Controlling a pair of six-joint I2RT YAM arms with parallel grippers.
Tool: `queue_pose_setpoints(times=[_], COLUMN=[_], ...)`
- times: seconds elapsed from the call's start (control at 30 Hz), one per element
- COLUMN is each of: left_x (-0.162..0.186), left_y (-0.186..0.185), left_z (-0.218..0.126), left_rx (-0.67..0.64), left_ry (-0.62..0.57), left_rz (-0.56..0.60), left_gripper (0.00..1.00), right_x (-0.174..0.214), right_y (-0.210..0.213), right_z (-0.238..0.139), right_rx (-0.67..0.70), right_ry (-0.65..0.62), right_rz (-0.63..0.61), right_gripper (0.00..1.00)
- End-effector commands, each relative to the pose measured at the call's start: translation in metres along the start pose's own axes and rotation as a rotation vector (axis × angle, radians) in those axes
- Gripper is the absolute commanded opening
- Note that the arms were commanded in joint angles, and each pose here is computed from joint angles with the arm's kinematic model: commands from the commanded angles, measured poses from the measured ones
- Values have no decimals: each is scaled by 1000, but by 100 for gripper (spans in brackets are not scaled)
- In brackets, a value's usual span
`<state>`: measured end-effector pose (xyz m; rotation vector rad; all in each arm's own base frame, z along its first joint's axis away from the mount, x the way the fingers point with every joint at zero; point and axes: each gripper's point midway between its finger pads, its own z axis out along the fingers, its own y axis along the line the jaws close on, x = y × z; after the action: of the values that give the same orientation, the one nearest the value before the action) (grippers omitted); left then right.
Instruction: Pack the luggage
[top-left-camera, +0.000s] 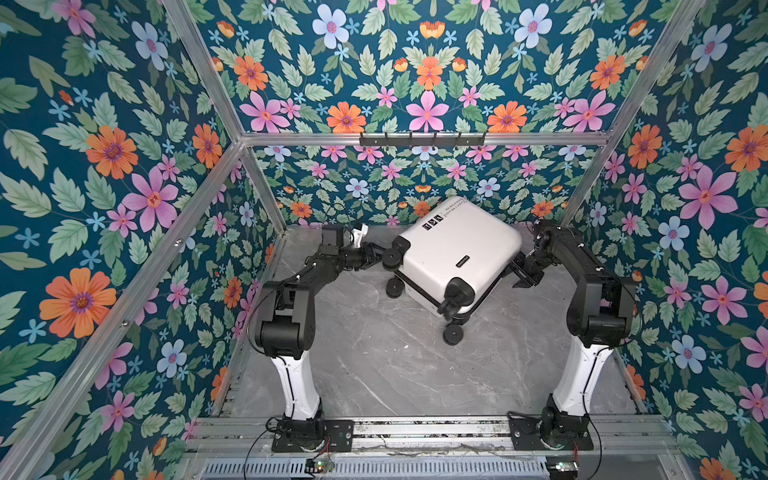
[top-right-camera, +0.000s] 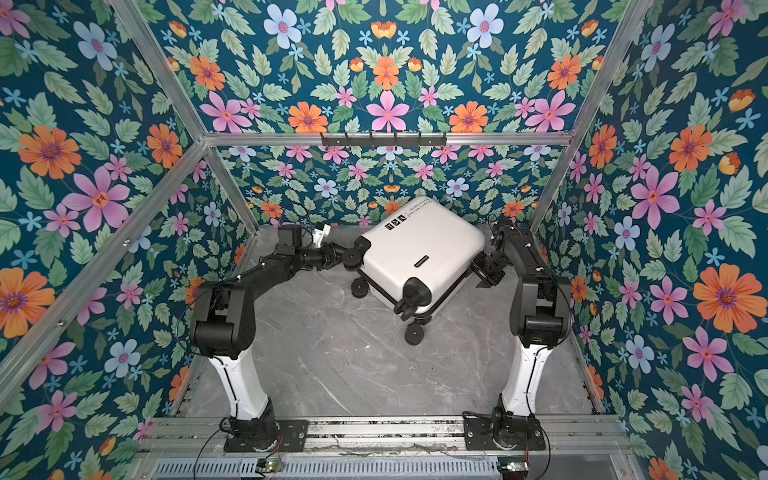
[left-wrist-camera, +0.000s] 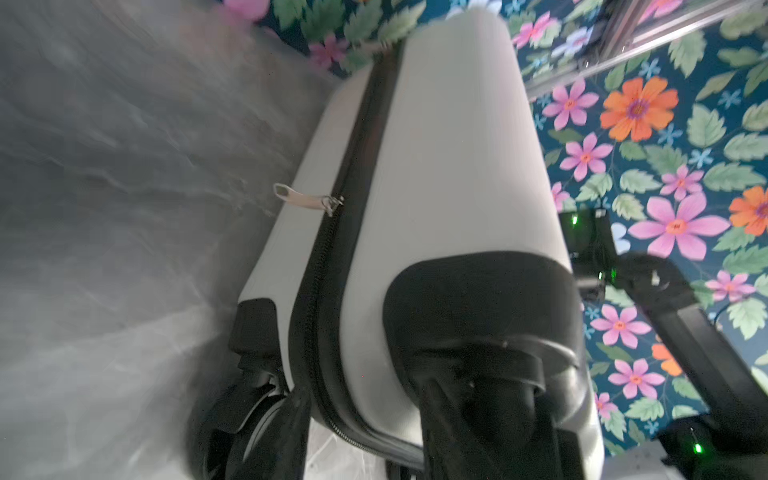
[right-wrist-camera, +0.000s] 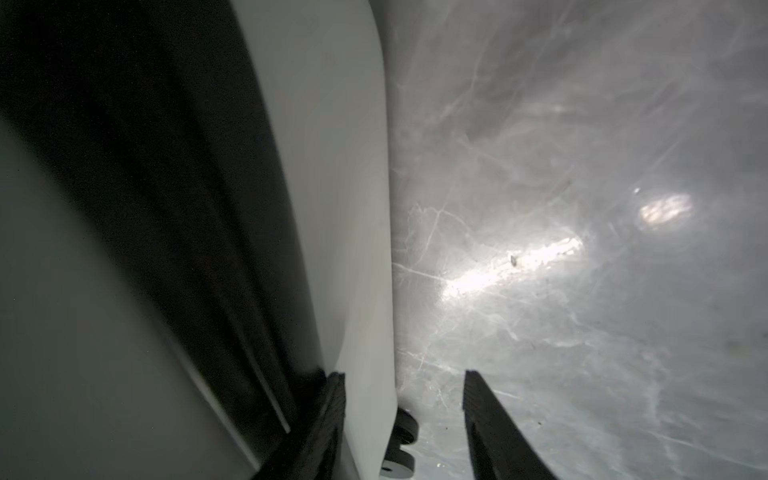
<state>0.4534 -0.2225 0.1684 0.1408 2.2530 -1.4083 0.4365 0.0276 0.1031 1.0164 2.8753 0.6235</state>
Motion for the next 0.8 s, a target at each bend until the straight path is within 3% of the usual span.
queue_pose_setpoints(times=[0.0, 0.17, 0.37, 0.57, 0.77], left_x=[38, 77, 117, 127, 126], left_y=[-43, -88, -126, -102, -74], left_z=[4, 13, 34, 33, -5], left_rx=[83, 54, 45, -65, -277], left_ry=[88, 129, 188, 180, 104], left_rz=[93, 157, 184, 150, 149], left_gripper=[46, 46, 46, 45, 43], right_x=[1, -12, -4, -5, -26], right_y=[15, 40, 101, 99, 76], right_z=[2, 12, 26, 40, 8], right_rx=[-27, -32, -99, -109, -200], right_ry=[64, 97, 137, 169, 97], right_rz=[-65, -144, -296, -224, -77], right_gripper=[49, 51, 53, 56, 63])
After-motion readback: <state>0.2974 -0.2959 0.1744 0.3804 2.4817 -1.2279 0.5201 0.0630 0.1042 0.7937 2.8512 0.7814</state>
